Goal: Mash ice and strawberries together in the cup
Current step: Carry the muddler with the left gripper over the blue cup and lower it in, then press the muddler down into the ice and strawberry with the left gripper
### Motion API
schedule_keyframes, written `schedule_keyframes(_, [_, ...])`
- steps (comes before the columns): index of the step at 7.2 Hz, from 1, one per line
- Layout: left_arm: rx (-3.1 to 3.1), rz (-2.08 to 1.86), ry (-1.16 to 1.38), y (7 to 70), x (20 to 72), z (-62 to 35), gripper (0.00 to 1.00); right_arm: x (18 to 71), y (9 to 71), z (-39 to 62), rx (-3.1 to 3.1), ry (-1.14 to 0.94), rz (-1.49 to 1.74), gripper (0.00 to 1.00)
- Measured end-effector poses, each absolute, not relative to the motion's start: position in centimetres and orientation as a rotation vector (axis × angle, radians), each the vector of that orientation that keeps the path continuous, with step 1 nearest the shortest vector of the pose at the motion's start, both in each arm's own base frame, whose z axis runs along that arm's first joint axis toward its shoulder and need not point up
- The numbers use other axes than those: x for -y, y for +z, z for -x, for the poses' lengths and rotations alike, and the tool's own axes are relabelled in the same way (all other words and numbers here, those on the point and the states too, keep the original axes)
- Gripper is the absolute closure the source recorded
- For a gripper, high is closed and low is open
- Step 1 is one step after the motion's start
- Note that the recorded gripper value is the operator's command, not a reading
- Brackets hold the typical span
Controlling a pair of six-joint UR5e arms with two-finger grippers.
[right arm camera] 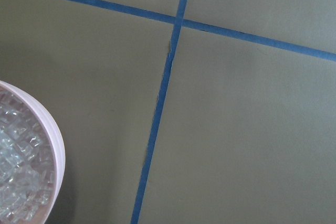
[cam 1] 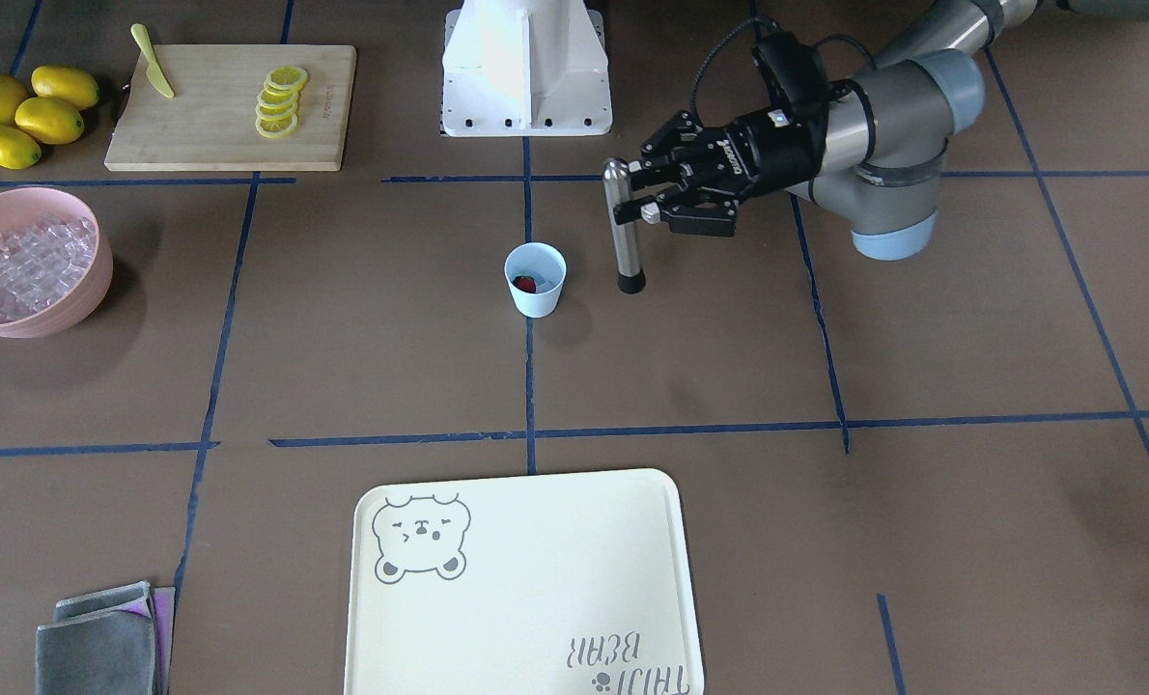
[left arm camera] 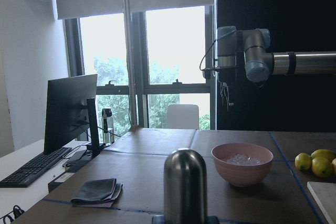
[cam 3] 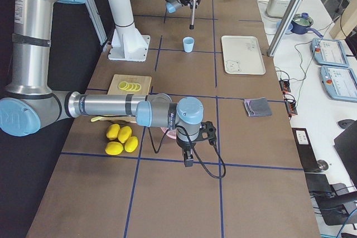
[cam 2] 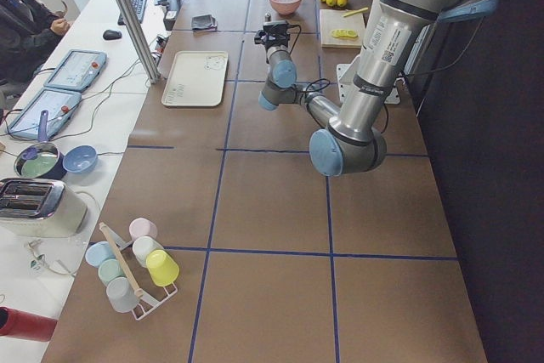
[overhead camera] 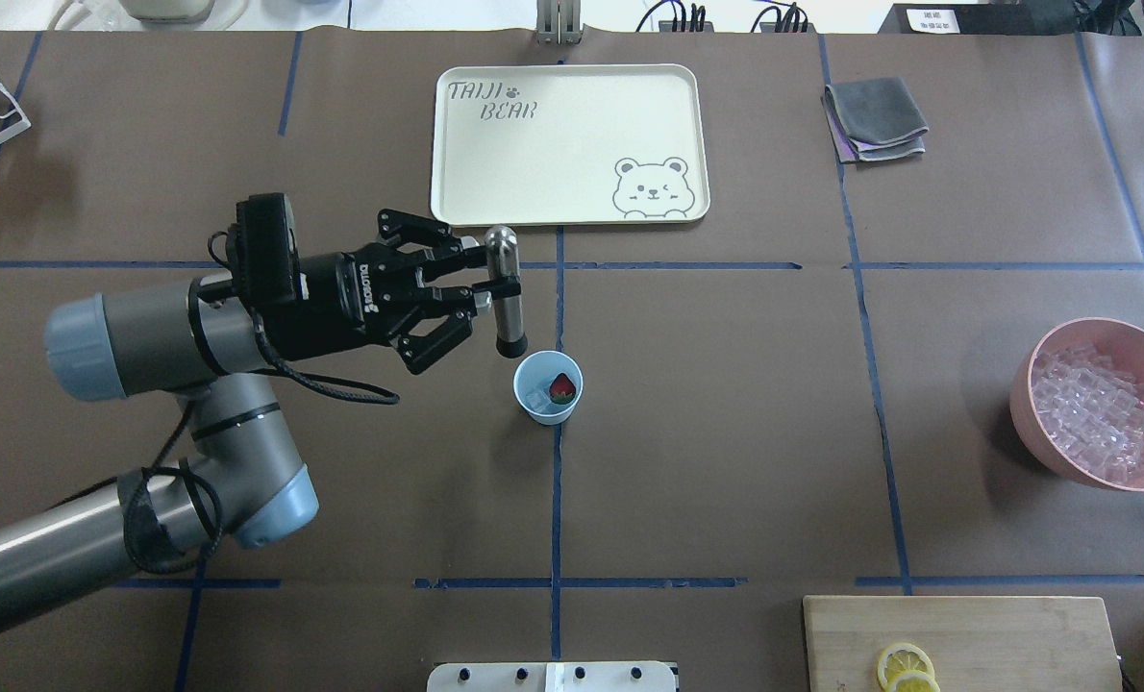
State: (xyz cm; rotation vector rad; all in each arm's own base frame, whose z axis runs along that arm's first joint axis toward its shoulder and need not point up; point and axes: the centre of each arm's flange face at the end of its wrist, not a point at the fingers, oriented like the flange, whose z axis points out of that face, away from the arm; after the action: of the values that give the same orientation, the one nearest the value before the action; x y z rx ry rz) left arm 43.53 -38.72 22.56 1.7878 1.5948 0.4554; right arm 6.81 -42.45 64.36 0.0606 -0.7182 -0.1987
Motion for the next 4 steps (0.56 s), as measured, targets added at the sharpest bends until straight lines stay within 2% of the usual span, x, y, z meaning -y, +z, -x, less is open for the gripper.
schedule_keyframes(2, [-1.588,-1.833,0.398,21.8,36.6,-45.9,1.00,42.5,64.3,-6.8,0.718,-0.196,-0.060,0.01])
schedule_keyframes(4, [-1.553,-1.842,0.387,22.2,37.0,-47.0,1.00,42.5,64.3,-6.8,0.718,-0.196,-0.060,0.01])
